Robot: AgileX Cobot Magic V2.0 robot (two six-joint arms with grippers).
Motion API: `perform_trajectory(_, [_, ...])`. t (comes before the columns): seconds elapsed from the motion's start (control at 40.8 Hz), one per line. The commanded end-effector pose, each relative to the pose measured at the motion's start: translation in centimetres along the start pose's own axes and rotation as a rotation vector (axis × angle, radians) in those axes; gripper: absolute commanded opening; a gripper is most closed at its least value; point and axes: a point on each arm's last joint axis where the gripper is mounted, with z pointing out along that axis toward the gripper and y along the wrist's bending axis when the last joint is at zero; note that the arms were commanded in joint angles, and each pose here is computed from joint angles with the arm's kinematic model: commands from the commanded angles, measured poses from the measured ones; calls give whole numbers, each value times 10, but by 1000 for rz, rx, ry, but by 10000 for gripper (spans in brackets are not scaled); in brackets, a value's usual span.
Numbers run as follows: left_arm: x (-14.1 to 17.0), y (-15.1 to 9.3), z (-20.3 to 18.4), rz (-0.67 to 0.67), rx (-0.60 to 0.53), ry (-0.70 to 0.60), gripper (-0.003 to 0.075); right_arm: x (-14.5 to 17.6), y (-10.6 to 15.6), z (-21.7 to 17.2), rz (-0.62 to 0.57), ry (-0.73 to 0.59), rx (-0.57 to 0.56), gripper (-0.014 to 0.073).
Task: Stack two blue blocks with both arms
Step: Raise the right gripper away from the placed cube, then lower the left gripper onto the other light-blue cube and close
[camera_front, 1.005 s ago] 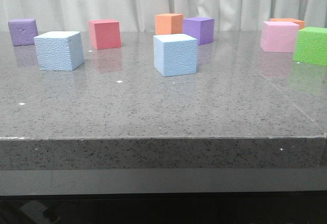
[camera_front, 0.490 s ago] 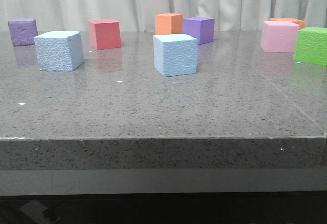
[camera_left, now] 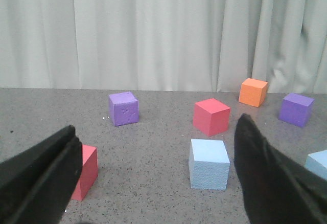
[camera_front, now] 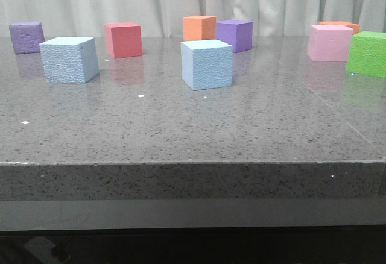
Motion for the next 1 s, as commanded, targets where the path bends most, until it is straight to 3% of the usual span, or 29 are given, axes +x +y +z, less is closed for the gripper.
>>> perform_trajectory(0.0, [-30, -2, 2, -12, 9, -105, 596, -13, -1, -7, 2, -100, 13, 586])
perform_trajectory(0.147, [-50, -5, 20, -2, 34, -37, 596, -13, -1, -7, 2, -100, 13, 586])
perform_trajectory(0.49, [-78, -42, 89, 118, 237, 197, 596, -13, -1, -7, 2, -100, 13, 586])
perform_trajectory(0.76, [-73, -61, 172, 149, 241, 476, 596, -13, -1, -7, 2, -100, 13, 586])
perform_trajectory(0.98, [-53, -74, 233, 162, 240, 607, 596, -13, -1, -7, 2, -100, 13, 586])
